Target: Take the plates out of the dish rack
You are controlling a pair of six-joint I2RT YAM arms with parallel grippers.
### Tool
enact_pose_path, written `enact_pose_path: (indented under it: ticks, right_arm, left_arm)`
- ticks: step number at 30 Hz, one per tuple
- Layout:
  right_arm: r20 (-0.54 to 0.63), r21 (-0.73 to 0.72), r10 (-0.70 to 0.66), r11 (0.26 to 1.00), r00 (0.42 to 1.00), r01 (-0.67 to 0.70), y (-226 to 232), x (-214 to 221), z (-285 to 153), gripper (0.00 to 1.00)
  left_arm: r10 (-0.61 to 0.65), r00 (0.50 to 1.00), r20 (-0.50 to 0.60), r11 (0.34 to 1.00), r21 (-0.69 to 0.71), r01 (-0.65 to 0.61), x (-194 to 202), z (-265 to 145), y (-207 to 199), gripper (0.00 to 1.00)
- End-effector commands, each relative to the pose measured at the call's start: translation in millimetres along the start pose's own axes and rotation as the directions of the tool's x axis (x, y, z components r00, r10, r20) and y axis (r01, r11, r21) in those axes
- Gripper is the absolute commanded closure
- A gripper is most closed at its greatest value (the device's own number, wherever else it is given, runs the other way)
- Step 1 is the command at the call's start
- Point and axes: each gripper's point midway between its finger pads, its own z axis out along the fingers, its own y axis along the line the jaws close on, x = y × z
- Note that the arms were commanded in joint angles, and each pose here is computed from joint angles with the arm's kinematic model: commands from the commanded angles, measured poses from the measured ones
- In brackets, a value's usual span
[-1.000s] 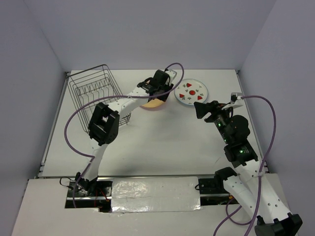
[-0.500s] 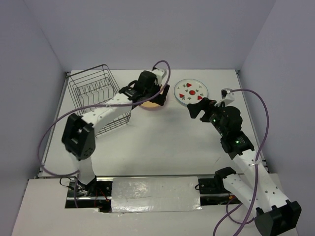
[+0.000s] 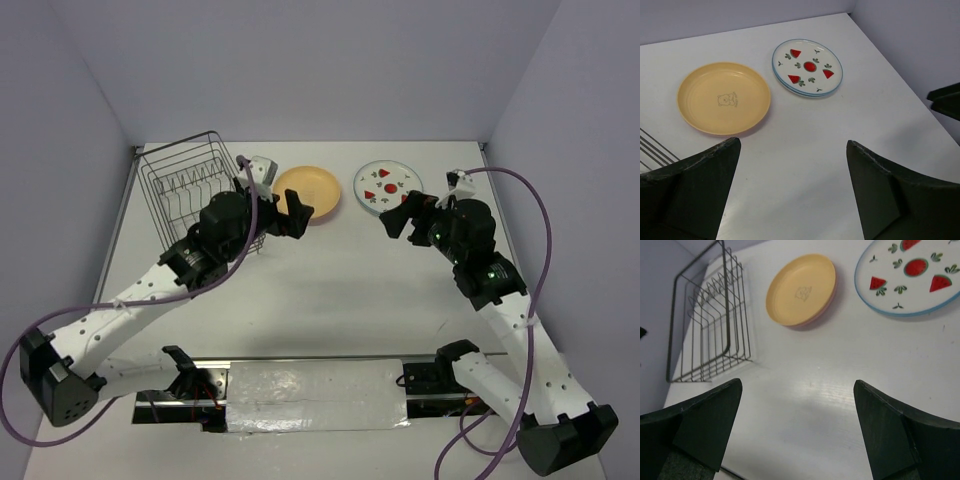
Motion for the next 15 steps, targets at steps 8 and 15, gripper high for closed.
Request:
enact_pose_path:
  ticks: [8,15]
  right_arm:
    - [-0.091,-0.194,-0.185,0.967,0.978,0.165,30,10,-15,0.00]
    - [-0.043,-0.316,-0.176,0.936,0.983,0.154,47,17,-25,0.00]
  left_arm:
    - [0.028,0.969,0.244,0.999,0.025,-0.035,-14,-63,-24,0.01]
    - [0.065,0.976,0.210,0.998,-0.016,-0.063,3,-55,-18,0.01]
